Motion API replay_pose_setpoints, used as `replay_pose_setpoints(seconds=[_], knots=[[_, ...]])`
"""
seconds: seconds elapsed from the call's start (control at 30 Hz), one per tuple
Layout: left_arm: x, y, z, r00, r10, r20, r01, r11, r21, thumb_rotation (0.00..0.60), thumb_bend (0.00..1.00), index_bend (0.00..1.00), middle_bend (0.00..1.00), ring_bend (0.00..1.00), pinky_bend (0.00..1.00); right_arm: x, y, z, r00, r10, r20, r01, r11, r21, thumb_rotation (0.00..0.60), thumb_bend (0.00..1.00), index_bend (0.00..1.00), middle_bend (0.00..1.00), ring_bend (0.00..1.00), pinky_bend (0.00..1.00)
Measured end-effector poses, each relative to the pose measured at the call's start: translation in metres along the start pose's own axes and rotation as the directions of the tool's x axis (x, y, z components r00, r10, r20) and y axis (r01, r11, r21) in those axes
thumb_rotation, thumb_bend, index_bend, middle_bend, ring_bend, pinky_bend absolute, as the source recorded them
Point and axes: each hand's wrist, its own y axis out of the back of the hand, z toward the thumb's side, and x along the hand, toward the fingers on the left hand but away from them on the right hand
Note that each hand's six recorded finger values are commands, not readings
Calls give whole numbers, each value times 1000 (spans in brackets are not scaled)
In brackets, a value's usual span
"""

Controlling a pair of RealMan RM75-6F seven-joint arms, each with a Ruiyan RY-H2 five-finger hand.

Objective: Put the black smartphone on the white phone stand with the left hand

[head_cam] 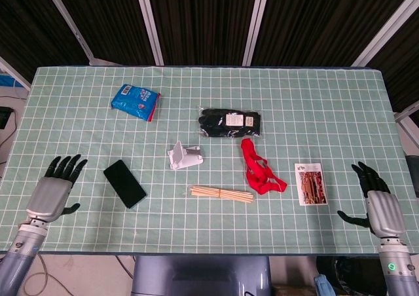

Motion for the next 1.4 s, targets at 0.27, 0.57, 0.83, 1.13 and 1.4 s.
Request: replay_pose_setpoints(seconds=[0.27,0.57,0.83,1.13,1.4], knots=[[35,3,26,987,-121,108,106,986,130,600,142,60,42,0,0,-2,0,-2,1000,14,17,-14,1000,-21,600,108,0,0,0,150],[70,-3,47,953,-253,166,200,937,286,600,150,158,113,0,0,-4,1,-3,999,23,30,-22,999,-40,600,109,0,0,0,150],[81,-12,63,933,-303,194,231,918,323,600,151,176,137,0,0,-4,1,-4,999,24,35,-23,999,-47,600,110,0,0,0,150],[84,-23,69,919,-336,205,248,899,361,600,152,198,154,0,0,-4,2,-4,999,26,35,-24,998,-53,600,110,0,0,0,150],[88,-29,74,917,-340,211,249,897,365,600,151,196,158,0,0,-4,2,-5,999,24,39,-22,998,-56,600,111,0,0,0,150]])
